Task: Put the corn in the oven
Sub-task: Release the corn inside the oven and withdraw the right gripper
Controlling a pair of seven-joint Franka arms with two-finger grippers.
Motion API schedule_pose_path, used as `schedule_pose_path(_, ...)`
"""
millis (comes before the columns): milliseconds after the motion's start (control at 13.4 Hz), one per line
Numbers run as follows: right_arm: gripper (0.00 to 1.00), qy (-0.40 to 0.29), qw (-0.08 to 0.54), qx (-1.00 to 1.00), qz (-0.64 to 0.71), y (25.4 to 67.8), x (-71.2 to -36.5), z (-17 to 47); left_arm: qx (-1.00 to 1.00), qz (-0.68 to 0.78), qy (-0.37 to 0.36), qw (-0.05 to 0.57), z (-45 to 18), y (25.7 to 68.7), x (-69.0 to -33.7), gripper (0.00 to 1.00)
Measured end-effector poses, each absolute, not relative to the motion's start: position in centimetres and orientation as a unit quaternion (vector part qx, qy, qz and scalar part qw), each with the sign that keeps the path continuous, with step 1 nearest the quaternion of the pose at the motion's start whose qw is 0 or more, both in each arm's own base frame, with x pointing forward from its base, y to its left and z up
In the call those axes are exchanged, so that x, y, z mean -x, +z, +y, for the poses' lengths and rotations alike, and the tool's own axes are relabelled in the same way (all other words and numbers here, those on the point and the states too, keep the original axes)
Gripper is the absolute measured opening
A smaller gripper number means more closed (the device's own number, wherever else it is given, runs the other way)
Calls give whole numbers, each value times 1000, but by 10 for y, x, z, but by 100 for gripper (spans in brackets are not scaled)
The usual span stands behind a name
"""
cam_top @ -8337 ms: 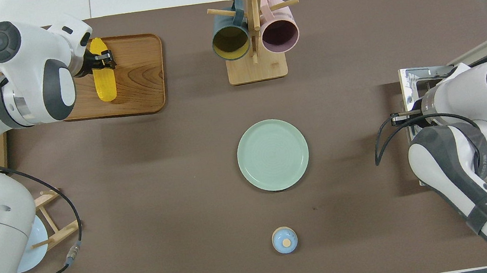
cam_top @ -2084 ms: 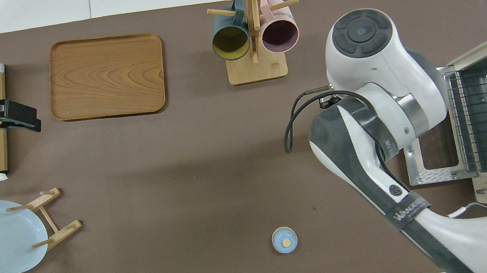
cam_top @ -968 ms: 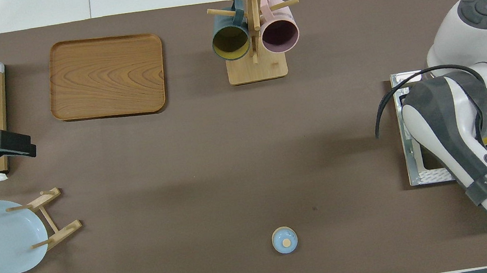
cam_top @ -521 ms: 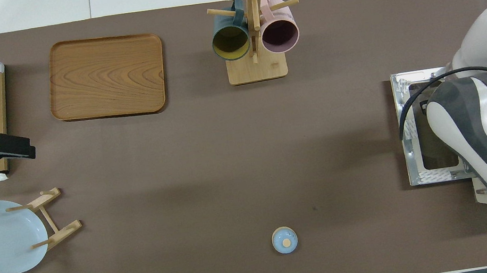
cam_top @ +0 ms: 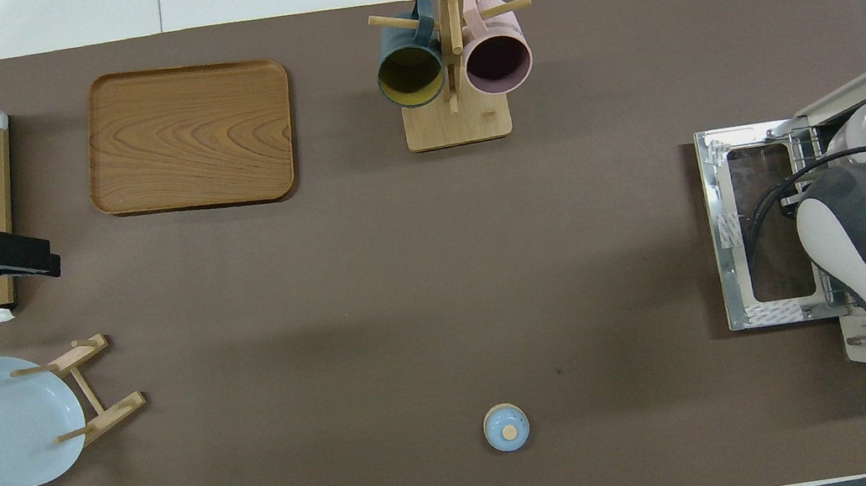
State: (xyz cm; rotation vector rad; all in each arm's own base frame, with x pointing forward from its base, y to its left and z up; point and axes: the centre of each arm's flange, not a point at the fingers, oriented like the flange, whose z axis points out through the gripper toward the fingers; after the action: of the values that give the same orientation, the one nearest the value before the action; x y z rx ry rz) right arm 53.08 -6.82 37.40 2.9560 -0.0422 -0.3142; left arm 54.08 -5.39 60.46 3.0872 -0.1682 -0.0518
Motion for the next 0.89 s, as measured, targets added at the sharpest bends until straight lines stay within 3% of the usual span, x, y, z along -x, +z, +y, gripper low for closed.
schedule_pose_path(223,3,-103,84,-991,-14,375,-528,-68,-998,-55,-17,25,-54,604,-541,100)
schedule_pose_path(372,16,-106,84,-991,-14,371,-526,-68,-998,-55,-18,25,-54,603,-541,100)
schedule_pose_path(521,21,-107,84,-991,-13,369,-525,-68,-998,-55,-18,24,-54,603,-542,100)
schedule_pose_path(893,23,-104,84,-991,-10,372,-527,-64,-998,-55,-18,24,-54,603,-541,100)
